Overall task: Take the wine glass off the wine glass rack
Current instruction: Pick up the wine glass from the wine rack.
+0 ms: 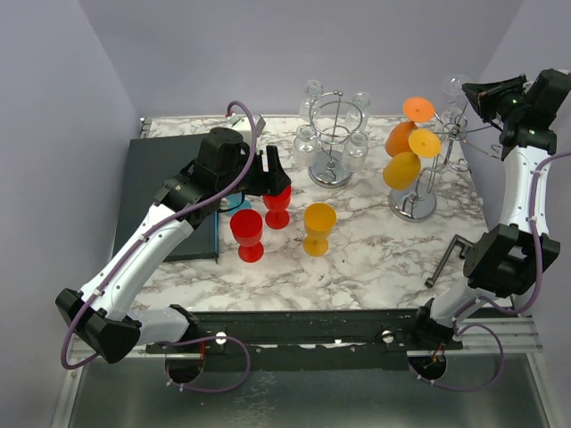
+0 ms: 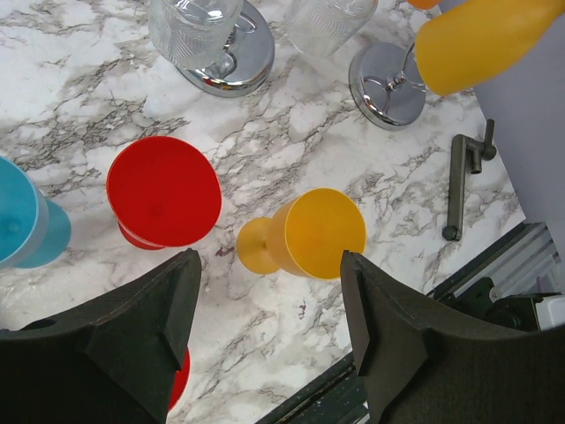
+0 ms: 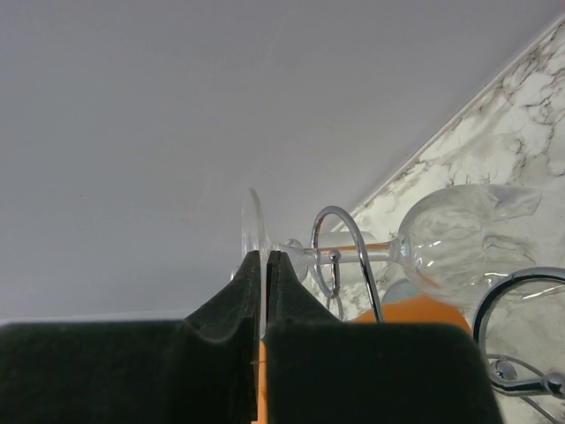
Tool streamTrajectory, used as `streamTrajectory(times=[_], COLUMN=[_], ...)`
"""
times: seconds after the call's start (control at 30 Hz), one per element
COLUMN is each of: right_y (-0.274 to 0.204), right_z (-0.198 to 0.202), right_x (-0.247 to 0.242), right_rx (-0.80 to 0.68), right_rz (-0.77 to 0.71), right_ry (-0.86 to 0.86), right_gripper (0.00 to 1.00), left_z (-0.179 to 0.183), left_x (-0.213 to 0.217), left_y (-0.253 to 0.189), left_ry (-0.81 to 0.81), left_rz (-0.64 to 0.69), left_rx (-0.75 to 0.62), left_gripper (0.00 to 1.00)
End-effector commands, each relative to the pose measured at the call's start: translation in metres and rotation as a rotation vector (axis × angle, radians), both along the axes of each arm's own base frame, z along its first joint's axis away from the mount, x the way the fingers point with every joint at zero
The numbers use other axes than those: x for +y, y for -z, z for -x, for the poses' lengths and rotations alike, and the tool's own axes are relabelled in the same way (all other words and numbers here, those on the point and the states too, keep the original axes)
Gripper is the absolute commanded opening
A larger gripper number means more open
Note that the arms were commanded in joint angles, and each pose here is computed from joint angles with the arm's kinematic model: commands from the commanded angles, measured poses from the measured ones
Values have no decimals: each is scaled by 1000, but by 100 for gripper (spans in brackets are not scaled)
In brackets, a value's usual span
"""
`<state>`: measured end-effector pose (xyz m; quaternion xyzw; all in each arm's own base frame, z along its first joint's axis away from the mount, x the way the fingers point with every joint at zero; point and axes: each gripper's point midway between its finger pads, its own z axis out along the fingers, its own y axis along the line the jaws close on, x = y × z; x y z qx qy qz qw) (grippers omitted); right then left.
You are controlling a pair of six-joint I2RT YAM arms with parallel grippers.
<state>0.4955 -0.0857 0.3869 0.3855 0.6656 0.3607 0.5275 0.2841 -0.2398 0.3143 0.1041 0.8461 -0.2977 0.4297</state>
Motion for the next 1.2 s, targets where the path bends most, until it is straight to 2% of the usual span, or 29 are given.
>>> streamTrajectory(times=[0.0, 0.47, 1.17], right_y=[-37, -37, -40], right_z=[-5, -9, 15], right_x=[-6, -9, -3], right_rx=[-119, -123, -94], right_rz=[44, 42, 63], right_ry=[24, 28, 44], right_gripper=[0, 1, 1], left_z=[3, 1, 1], left_x=[1, 0, -1], left_y=[-9, -8, -7], left_ry=[17, 17, 24], left_rz=[23, 22, 28], left_rx=[-30, -28, -24], left_gripper=[71, 71, 71])
